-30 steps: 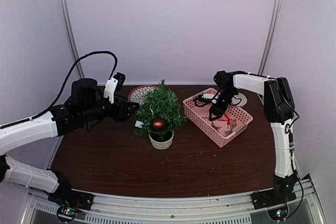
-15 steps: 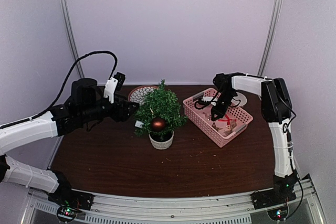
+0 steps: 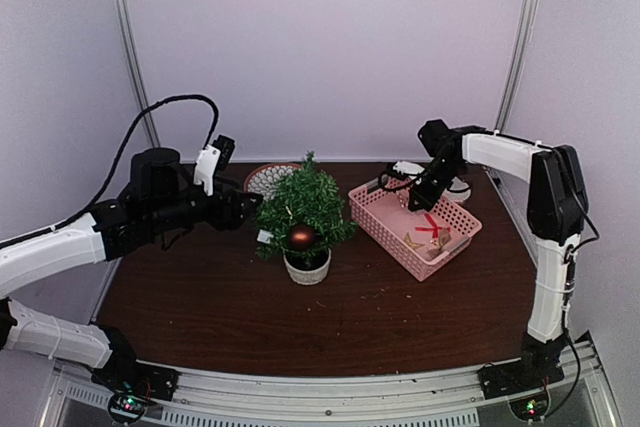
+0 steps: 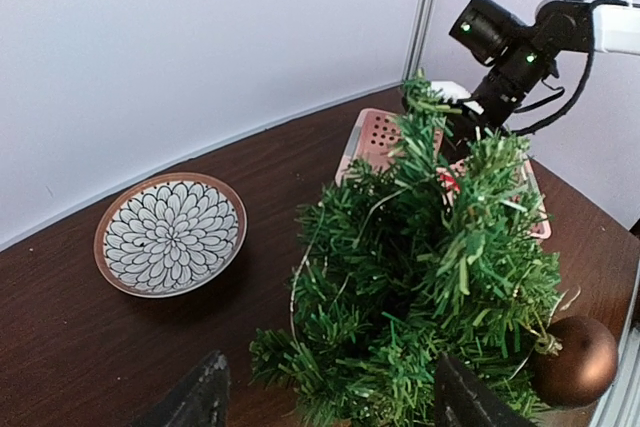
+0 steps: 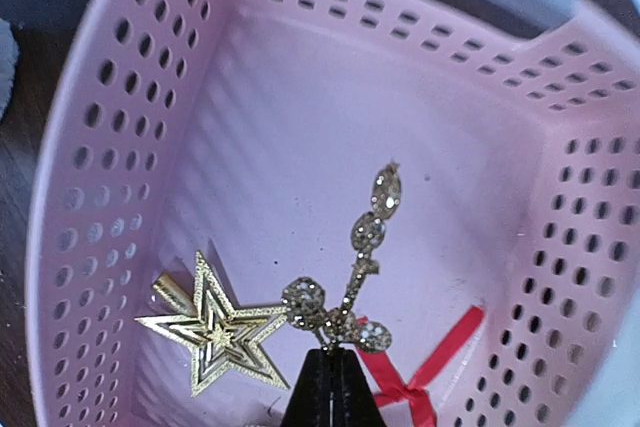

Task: Decorate the small christmas tree

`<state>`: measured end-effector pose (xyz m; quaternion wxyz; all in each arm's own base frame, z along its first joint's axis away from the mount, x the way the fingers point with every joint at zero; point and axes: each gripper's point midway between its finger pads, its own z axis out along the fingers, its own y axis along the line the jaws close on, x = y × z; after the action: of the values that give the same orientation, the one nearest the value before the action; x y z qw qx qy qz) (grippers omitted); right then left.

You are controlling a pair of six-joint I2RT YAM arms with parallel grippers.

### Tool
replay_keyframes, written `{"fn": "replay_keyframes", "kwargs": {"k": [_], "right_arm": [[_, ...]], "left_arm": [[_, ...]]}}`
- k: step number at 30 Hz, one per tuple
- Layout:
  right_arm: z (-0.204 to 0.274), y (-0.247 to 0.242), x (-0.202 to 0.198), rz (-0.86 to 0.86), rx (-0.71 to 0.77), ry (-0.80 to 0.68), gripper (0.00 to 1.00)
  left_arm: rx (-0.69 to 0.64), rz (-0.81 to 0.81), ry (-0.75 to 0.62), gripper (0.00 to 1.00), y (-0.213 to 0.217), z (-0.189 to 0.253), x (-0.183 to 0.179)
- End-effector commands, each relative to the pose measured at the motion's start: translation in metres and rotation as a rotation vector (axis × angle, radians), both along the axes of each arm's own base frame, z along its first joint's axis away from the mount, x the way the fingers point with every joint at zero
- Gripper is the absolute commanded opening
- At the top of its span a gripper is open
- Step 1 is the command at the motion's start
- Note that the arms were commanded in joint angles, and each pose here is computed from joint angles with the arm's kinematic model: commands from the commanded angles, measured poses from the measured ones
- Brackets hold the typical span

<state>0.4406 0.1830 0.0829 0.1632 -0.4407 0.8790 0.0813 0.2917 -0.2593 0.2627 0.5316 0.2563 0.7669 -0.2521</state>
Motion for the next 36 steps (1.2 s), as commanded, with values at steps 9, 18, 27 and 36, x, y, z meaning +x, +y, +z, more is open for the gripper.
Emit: {"fn": "replay_keyframes", "kwargs": {"k": [9,18,27,36], "right_arm": [[0.152,0.051,-0.03,-0.022,0.272,-0.421,0.0],[0.212,0.139,-0.119,0.225,0.462,-0.538,0.0],[0.208,0.205,-0.192,0.432,0.496,-0.517,0.0],[0.213,0.226,-0.225,0.528,0.546,-0.499,0.0]], "left_arm": [[-0.109,0.011,-0.098,0.7,0.02,0.067,-0.012],[-0.161,-0.407,-0.111,0.59,-0.022,0.09,-0.073],[-0.179,-0.549,-0.146,0.54,-0.059,0.097,-0.095],[-0.212,-0.523,-0.14,0.47,-0.069,0.098,-0.085]]}}
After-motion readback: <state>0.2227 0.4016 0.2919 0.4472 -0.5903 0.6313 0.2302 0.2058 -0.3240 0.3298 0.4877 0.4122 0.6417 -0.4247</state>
